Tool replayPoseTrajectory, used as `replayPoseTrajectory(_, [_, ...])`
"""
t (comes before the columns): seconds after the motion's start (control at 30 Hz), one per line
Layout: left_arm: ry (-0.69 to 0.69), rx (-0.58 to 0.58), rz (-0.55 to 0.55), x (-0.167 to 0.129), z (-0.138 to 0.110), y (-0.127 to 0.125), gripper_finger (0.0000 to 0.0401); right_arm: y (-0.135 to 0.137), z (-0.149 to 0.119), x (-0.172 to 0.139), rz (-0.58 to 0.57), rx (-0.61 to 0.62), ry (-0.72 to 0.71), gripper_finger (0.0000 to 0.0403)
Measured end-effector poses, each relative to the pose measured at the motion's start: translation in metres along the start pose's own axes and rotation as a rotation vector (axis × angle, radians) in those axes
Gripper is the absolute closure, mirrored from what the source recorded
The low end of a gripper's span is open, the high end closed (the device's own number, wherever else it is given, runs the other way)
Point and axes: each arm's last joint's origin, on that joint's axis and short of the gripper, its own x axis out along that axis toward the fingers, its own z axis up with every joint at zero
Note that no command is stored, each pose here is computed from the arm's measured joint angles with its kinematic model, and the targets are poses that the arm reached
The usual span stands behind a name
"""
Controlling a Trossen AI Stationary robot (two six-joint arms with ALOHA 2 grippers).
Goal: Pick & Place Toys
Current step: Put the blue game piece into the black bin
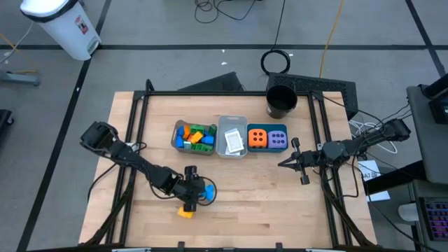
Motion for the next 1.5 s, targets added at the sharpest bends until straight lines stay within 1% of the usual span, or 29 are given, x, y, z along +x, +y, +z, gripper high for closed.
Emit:
replayPoseTrajectory(0.1, [0.0, 0.001, 0.0, 0.0, 0.0, 0.0, 0.0219, 0.0, 0.0, 0.0, 0.0, 0.0, 0.0, 0.0399])
replayPoseTrajectory(0.4, [-0.002, -0.026, 0.002, 0.0, 0.001, 0.001, 0.0376, 0.0, 0.0, 0.0, 0.0, 0.0, 0.0, 0.0398])
replayPoseTrajectory(0.47, [-0.003, -0.035, 0.005, 0.001, 0.001, 0.002, 0.0393, 0.0, 0.0, 0.0, 0.0, 0.0, 0.0, 0.0399])
replayPoseTrajectory(0.67, [-0.002, -0.084, 0.014, 0.002, 0.003, 0.007, 0.0385, 0.0, 0.0, 0.0, 0.0, 0.0, 0.0, 0.0399])
replayPoseTrajectory(0.8, [0.039, -0.061, 0.011, 0.002, 0.0, 0.008, 0.0385, 0.0, 0.0, 0.0, 0.0, 0.0, 0.001, 0.0398])
replayPoseTrajectory(0.93, [0.001, -0.044, 0.044, 0.001, 0.0, 0.004, 0.0384, 0.0, 0.0, 0.0, 0.0, 0.0, 0.001, 0.0399])
replayPoseTrajectory(1.03, [-0.03, -0.092, 0.046, 0.004, 0.001, 0.001, 0.0384, 0.0, 0.0, 0.0, 0.0, 0.0, 0.001, 0.0399])
replayPoseTrajectory(1.1, [-0.031, -0.108, 0.041, 0.007, 0.0, 0.001, 0.0384, 0.0, 0.0, 0.0, 0.0, 0.0, 0.0, 0.0399])
replayPoseTrajectory(1.2, [0.0, -0.094, 0.058, 0.014, -0.006, -0.001, 0.0381, 0.0, 0.0, 0.0, 0.0, 0.0, 0.0, 0.0399])
replayPoseTrajectory(1.27, [0.017, -0.089, 0.083, 0.017, -0.011, -0.003, 0.0371, 0.0, 0.0, 0.0, 0.0, 0.0, 0.0, 0.0399])
replayPoseTrajectory(1.33, [0.009, -0.11, 0.104, 0.017, -0.013, -0.005, 0.0352, 0.0, 0.0, 0.0, 0.0, 0.0, 0.0, 0.0398])
replayPoseTrajectory(1.5, [-0.035, -0.138, 0.154, 0.016, -0.015, -0.01, 0.0276, 0.0, 0.0, 0.0, 0.0, 0.0, 0.0, 0.0398])
